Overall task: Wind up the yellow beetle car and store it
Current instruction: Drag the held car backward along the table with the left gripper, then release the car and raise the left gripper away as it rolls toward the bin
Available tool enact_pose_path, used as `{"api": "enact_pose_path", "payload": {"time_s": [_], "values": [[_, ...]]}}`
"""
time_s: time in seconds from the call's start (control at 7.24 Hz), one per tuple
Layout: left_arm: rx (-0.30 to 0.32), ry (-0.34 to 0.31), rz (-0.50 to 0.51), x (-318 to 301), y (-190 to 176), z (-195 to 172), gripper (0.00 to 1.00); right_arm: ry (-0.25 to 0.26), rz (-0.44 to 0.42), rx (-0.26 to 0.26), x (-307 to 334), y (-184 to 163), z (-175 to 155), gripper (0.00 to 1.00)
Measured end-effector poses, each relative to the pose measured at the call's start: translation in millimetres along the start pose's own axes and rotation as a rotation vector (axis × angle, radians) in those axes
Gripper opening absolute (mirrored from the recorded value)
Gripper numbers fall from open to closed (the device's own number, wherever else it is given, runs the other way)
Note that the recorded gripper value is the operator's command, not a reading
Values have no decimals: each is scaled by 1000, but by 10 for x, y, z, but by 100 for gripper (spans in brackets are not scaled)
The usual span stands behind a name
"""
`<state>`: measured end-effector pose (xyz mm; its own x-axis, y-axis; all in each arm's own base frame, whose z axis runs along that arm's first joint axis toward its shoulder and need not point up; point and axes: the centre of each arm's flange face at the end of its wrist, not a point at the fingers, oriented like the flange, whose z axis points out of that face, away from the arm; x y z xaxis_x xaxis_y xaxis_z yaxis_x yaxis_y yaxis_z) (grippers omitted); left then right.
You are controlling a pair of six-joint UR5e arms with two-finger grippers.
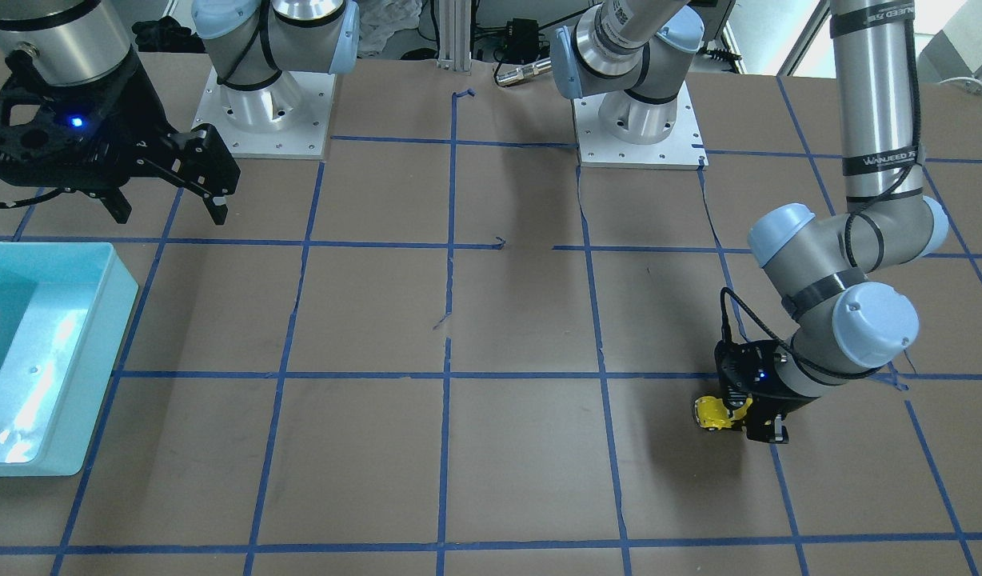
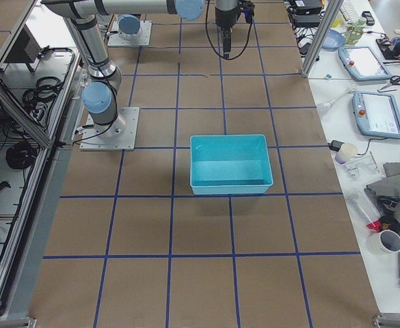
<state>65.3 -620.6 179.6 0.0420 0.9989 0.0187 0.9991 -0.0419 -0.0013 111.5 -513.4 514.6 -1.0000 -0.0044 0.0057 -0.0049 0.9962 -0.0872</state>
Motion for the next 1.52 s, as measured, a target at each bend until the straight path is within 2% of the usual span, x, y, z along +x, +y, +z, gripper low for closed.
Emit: {"api": "enact_pose_path", "payload": {"time_s": [0.14, 0.41, 0.97, 1.24, 1.52], "values": [[-2, -4, -8, 22, 206, -14, 100, 0, 0, -1, 0, 6, 6, 100], [-6, -10, -25, 59, 433, -30, 100, 0, 0, -3, -1, 12, 13, 100], [-14, -19, -35, 69, 442, -115, 100, 0, 0, -4, -1, 14, 19, 100], [-15, -29, -66, 64, 235, -305, 100, 0, 0, -4, -1, 14, 19, 100], [5, -19, -131, 75, -225, -645, 100, 0, 0, -3, -1, 14, 18, 100]]}}
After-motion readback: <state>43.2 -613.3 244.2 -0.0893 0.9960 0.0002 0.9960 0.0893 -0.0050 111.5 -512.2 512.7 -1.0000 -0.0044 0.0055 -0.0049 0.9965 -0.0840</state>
